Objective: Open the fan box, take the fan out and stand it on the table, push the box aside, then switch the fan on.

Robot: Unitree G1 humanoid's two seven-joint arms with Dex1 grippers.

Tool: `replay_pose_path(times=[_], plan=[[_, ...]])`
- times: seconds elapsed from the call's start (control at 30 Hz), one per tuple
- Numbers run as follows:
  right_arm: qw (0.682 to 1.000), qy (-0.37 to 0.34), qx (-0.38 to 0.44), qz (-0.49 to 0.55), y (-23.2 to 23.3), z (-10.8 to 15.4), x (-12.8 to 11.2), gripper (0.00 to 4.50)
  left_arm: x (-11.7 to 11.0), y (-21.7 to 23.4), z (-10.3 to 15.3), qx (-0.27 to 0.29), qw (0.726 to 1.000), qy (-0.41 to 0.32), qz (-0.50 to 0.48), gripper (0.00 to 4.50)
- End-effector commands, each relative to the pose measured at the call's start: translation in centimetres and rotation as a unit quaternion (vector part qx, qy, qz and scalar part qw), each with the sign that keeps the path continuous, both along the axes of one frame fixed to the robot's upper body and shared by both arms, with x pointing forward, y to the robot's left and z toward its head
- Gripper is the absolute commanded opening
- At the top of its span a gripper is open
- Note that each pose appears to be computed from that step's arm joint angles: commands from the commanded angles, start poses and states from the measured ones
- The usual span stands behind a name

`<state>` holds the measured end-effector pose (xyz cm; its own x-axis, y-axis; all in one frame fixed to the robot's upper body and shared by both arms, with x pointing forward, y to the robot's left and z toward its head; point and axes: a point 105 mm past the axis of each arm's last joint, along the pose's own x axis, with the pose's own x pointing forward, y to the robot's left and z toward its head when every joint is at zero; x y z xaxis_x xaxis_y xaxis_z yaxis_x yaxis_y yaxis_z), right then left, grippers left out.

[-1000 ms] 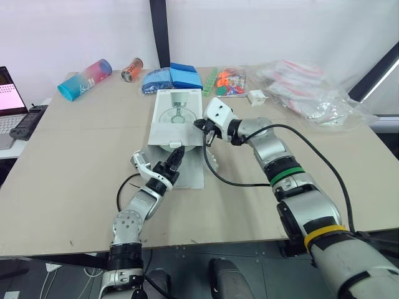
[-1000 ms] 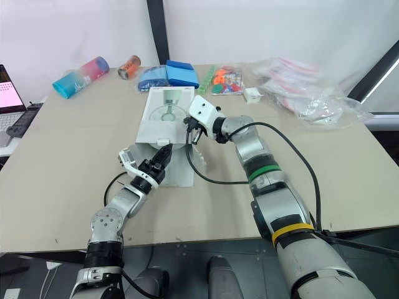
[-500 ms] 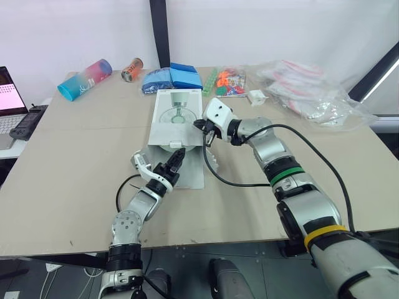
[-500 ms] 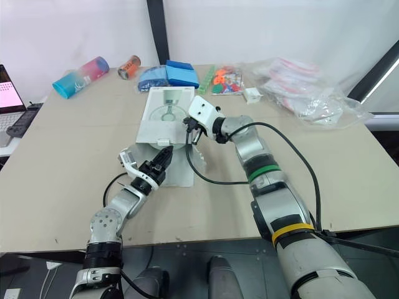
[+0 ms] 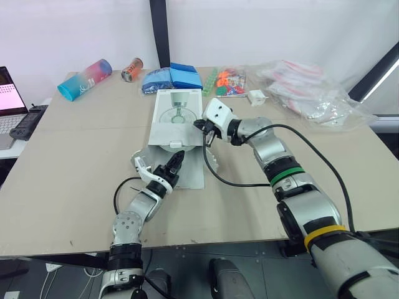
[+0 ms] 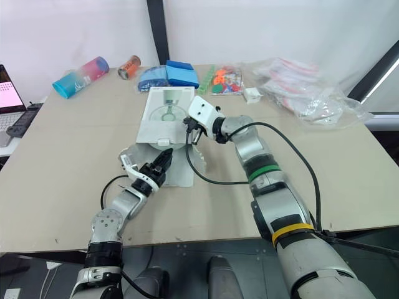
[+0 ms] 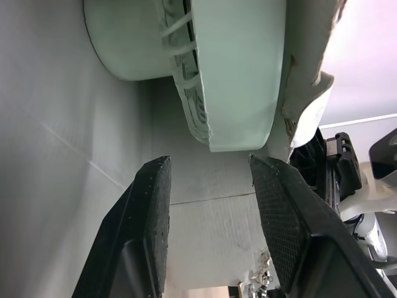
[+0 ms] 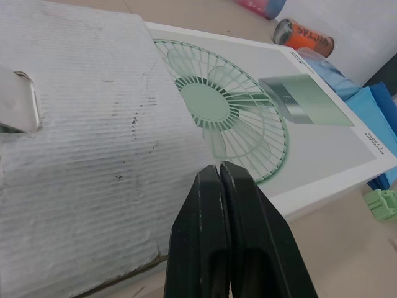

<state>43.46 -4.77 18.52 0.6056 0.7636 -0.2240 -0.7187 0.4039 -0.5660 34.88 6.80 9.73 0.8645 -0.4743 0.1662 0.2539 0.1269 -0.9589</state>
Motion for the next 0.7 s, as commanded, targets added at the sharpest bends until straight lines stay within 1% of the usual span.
replay_pose_path(times=[0.03, 0.2, 0.33, 0.7], plan=[[1.0, -0.001, -0.004, 0.007, 0.08, -0.05, -0.22, 0.0, -0.73, -1.65, 0.27, -0.068, 0.998, -0.002, -0.002, 2.16], [1.0, -0.002, -0.006, 0.007, 0.05, -0.03, -0.21, 0.0, -0.76, -1.46, 0.73, -0.078, 0.997, -0.014, -0.001, 2.16], [1.0, -0.001, -0.009, 0.008, 0.04, -0.29, -0.29, 0.0, -0.59, -1.71, 0.09, -0.071, 0.997, 0.004, -0.004, 2.16], [1.0, -0.004, -0.017, 0.007, -0.29, -0.53, -0.45, 0.0, 0.18, -1.67, 0.35, -0.082, 0.997, -0.001, -0.003, 2.16]])
